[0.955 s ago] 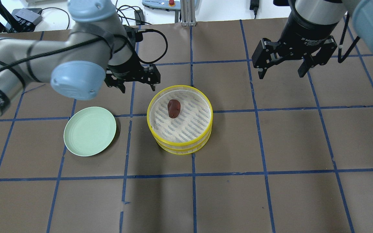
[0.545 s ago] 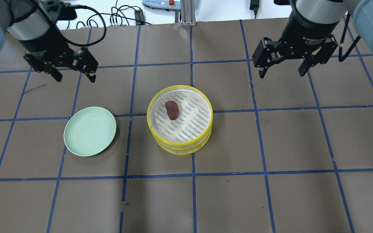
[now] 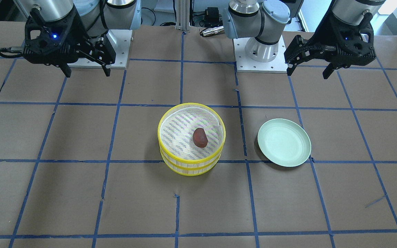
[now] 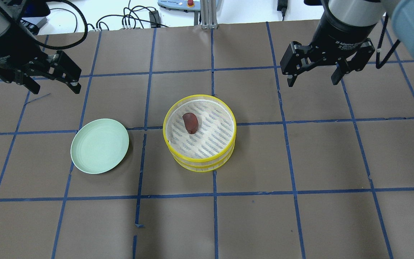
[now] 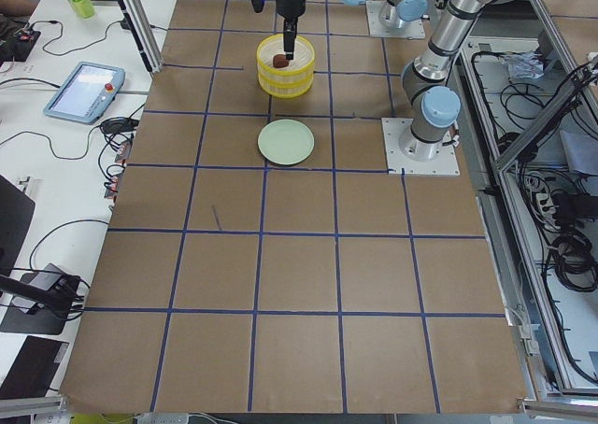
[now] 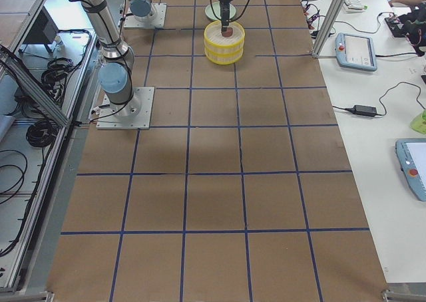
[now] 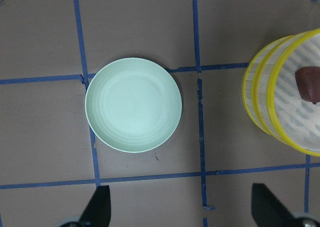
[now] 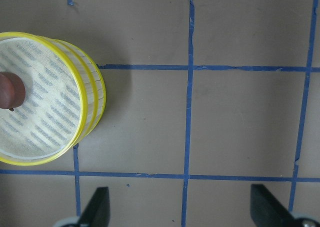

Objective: Stack buns with steamer

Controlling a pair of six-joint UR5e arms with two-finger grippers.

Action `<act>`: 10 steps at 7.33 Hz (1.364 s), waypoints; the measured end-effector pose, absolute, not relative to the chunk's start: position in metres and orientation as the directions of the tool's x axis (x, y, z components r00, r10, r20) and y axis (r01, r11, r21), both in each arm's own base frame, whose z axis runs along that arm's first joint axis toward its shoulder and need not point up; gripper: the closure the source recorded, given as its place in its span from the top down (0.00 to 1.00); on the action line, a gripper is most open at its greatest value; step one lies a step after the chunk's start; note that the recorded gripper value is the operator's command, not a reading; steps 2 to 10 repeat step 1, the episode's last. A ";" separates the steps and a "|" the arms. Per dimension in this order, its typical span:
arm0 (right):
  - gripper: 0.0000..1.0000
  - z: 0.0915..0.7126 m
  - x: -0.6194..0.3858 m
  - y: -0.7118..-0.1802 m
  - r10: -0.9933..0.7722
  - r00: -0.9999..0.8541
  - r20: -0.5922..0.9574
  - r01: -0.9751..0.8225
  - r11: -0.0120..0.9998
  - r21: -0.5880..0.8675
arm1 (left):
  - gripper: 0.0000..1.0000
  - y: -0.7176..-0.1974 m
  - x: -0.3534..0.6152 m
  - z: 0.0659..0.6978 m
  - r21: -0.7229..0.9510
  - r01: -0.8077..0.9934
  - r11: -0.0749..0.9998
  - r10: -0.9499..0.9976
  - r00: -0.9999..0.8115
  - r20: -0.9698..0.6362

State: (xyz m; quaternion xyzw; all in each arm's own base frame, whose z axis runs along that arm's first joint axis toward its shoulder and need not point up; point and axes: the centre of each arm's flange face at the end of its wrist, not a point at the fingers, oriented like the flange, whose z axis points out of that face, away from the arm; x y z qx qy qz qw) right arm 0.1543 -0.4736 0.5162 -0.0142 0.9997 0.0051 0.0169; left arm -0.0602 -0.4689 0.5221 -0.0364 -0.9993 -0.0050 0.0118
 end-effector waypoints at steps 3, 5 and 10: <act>1.00 0.516 0.154 -0.474 -0.030 -0.999 -0.033 -0.030 0.999 0.009 | 1.00 -0.469 -0.063 0.521 0.008 0.091 0.996 0.090 -0.996 0.025; 1.00 0.516 0.154 -0.474 -0.030 -0.999 -0.033 -0.030 0.999 0.009 | 1.00 -0.469 -0.063 0.521 0.008 0.091 0.996 0.090 -0.996 0.025; 1.00 0.516 0.154 -0.474 -0.030 -0.999 -0.033 -0.030 0.999 0.009 | 1.00 -0.469 -0.063 0.521 0.008 0.091 0.996 0.090 -0.996 0.025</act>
